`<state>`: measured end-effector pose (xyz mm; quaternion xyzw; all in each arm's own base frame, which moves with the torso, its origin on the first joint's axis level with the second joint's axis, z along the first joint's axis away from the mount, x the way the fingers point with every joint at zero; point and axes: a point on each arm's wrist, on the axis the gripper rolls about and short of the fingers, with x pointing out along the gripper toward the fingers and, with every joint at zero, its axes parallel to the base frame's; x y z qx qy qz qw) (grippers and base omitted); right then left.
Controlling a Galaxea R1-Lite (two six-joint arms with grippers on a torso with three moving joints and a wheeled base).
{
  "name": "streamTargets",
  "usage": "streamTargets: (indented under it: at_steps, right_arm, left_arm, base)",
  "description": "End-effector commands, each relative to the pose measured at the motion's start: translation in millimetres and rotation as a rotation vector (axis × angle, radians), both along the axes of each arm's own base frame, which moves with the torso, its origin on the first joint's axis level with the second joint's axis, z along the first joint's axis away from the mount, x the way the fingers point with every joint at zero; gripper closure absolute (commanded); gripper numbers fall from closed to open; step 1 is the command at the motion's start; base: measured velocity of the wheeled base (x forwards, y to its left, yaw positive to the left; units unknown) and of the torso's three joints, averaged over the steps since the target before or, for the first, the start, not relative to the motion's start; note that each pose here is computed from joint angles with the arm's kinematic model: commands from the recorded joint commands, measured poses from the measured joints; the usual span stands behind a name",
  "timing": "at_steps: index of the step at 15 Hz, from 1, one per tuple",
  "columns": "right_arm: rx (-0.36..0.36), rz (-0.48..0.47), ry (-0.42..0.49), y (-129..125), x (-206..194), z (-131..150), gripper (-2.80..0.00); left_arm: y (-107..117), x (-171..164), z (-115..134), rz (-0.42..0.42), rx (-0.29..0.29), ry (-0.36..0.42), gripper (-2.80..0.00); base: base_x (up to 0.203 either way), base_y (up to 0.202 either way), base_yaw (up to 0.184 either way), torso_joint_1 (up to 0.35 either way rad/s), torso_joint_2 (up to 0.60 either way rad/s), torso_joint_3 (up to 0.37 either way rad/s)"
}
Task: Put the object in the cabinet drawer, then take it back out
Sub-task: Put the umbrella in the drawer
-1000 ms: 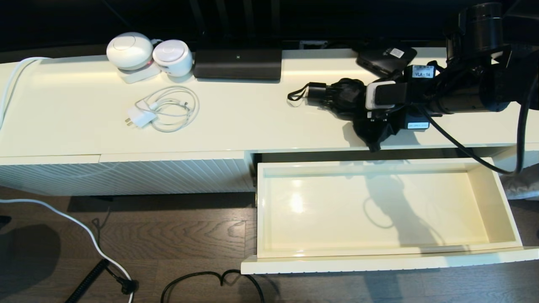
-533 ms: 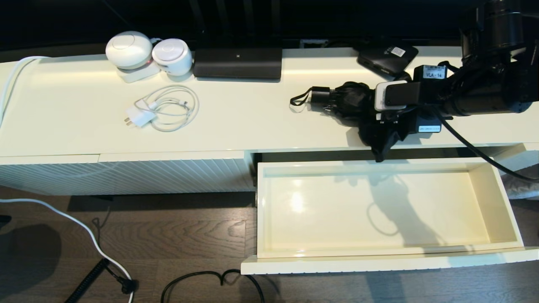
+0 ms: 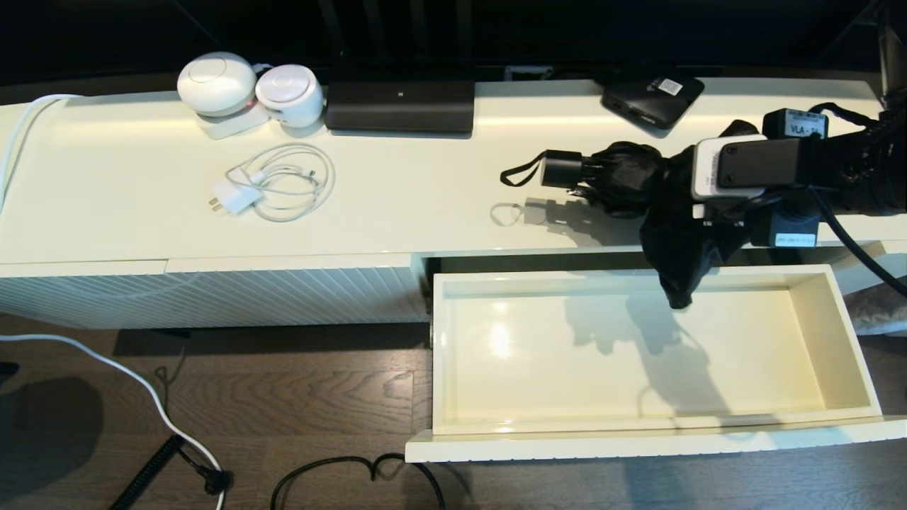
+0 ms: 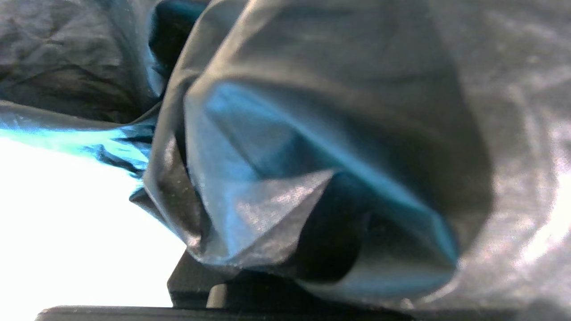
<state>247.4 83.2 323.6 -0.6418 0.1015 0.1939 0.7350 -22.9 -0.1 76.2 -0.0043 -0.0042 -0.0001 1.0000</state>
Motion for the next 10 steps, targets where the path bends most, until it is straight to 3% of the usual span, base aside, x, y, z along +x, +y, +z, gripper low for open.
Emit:
streamTargets:
  at_steps: [1,10]
  right_arm:
    - [0.004,0.008,-0.004,-8.7,-31.8,-1.6,0.0]
    - [0.003,-0.031,0.213,-18.4,-60.5,-70.3,0.0]
  left_arm:
    - [0.0,-0.1,0.0,0.001,-0.001,-0.002,0.0]
    - [0.0,-0.1,0.0,0.001,-0.001,-0.002,0.0]
  base:
    - [0.0,0.0,0.0,0.0,0.0,0.0]
    - [0.0,0.0,0.0,0.0,0.0,0.0]
